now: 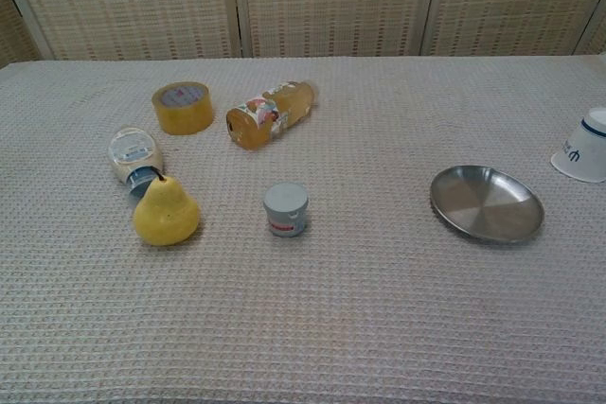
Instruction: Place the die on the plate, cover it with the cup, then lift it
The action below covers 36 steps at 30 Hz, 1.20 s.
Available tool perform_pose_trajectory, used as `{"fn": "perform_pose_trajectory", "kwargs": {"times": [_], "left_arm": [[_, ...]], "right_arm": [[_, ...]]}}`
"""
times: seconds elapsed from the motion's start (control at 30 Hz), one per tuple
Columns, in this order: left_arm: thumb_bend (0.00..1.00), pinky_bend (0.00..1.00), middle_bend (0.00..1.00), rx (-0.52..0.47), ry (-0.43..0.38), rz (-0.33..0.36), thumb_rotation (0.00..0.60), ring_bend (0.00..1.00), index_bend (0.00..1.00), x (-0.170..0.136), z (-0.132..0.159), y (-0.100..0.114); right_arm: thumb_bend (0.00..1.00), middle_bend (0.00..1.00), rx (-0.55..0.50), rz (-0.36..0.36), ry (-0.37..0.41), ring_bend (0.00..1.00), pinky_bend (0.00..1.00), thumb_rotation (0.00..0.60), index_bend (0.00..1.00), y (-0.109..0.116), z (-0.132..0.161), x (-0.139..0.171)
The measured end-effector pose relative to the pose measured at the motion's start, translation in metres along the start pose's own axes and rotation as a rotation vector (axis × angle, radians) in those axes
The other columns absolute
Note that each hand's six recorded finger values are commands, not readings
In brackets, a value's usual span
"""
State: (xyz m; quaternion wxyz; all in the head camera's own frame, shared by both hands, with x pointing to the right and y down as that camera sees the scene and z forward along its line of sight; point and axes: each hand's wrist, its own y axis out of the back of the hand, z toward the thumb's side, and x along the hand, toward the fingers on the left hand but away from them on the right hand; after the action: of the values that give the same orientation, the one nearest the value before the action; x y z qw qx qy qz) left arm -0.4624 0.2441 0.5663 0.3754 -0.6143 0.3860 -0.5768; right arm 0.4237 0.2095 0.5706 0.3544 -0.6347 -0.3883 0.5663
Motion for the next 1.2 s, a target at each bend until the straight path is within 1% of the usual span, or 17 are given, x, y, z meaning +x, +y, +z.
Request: {"fn": "perform_pose_trajectory", "kwargs": {"times": [0.27, 0.47, 0.53, 0.57, 0.6, 0.63, 0.7, 0.73, 0.77, 0.83, 0.9, 0.93, 0.97, 1.07, 1.2], "left_arm": [[0.43, 0.33, 0.28, 0.003, 0.013, 0.025, 0.600, 0.26, 0.30, -0.002, -0.001, 0.005], [0.43, 0.33, 0.28, 0.004, 0.006, 0.026, 0.600, 0.26, 0.30, -0.002, 0.001, 0.005], [0.43, 0.33, 0.28, 0.002, 0.000, 0.028, 0.600, 0.26, 0.30, 0.000, 0.003, 0.004], [0.43, 0.34, 0.28, -0.002, -0.006, 0.026, 0.600, 0.26, 0.30, 0.001, 0.004, 0.004], [0.43, 0.34, 0.29, -0.007, -0.009, 0.024, 0.600, 0.26, 0.30, 0.001, 0.004, 0.003], [0.43, 0.34, 0.29, -0.015, -0.012, 0.022, 0.600, 0.26, 0.30, 0.002, 0.004, 0.003], [0.43, 0.34, 0.29, -0.035, -0.016, 0.020, 0.600, 0.26, 0.30, 0.002, 0.004, 0.004], [0.43, 0.34, 0.29, -0.045, -0.016, 0.021, 0.600, 0.26, 0.30, 0.002, 0.003, 0.004], [0.43, 0.35, 0.28, -0.058, -0.014, 0.022, 0.600, 0.26, 0.30, 0.002, 0.002, 0.006], [0.43, 0.34, 0.29, -0.075, -0.008, 0.025, 0.600, 0.26, 0.30, 0.002, -0.002, 0.008], [0.43, 0.35, 0.28, -0.092, 0.003, 0.030, 0.600, 0.26, 0.30, 0.001, -0.006, 0.012], [0.43, 0.35, 0.29, -0.099, 0.009, 0.032, 0.600, 0.26, 0.30, 0.000, -0.008, 0.014], [0.43, 0.35, 0.29, -0.107, 0.015, 0.035, 0.600, 0.26, 0.30, -0.001, -0.010, 0.016], [0.43, 0.35, 0.29, -0.117, 0.018, 0.033, 0.600, 0.26, 0.30, -0.002, -0.011, 0.019], [0.43, 0.35, 0.29, -0.114, 0.008, 0.017, 0.600, 0.26, 0.30, -0.003, -0.010, 0.017]], "right_arm": [[0.15, 0.00, -0.004, 0.030, 0.002, 0.00, 0.12, 0.600, 0.00, -0.004, -0.001, -0.003], [0.15, 0.00, -0.009, 0.030, 0.003, 0.00, 0.13, 0.600, 0.00, -0.003, -0.001, -0.003], [0.15, 0.00, -0.006, 0.029, 0.001, 0.00, 0.16, 0.600, 0.01, -0.003, -0.001, -0.002], [0.15, 0.00, 0.000, 0.029, -0.001, 0.00, 0.19, 0.600, 0.02, -0.003, -0.001, -0.002], [0.15, 0.02, 0.013, 0.025, -0.001, 0.00, 0.24, 0.600, 0.05, -0.004, -0.001, -0.002], [0.15, 0.06, 0.025, 0.019, 0.000, 0.00, 0.30, 0.600, 0.08, -0.005, -0.001, -0.003], [0.15, 0.19, 0.053, -0.013, 0.014, 0.06, 0.44, 0.600, 0.16, -0.005, 0.001, -0.004], [0.15, 0.27, 0.062, -0.032, 0.024, 0.12, 0.54, 0.600, 0.20, -0.005, 0.002, -0.005], [0.15, 0.32, 0.072, -0.053, 0.037, 0.19, 0.63, 0.600, 0.23, -0.004, 0.002, -0.006], [0.15, 0.38, 0.104, -0.093, 0.072, 0.32, 0.74, 0.600, 0.26, -0.004, 0.004, -0.008], [0.16, 0.45, 0.150, -0.113, 0.116, 0.48, 0.82, 0.600, 0.29, -0.005, 0.006, -0.011], [0.17, 0.47, 0.171, -0.114, 0.134, 0.51, 0.84, 0.600, 0.30, -0.005, 0.006, -0.012], [0.18, 0.51, 0.190, -0.110, 0.146, 0.56, 0.89, 0.600, 0.31, -0.006, 0.007, -0.014], [0.19, 0.58, 0.243, -0.070, 0.154, 0.64, 0.97, 0.600, 0.32, -0.009, 0.010, -0.020], [0.20, 0.65, 0.326, 0.004, 0.136, 0.71, 1.00, 0.600, 0.31, -0.014, 0.016, -0.027]]}}
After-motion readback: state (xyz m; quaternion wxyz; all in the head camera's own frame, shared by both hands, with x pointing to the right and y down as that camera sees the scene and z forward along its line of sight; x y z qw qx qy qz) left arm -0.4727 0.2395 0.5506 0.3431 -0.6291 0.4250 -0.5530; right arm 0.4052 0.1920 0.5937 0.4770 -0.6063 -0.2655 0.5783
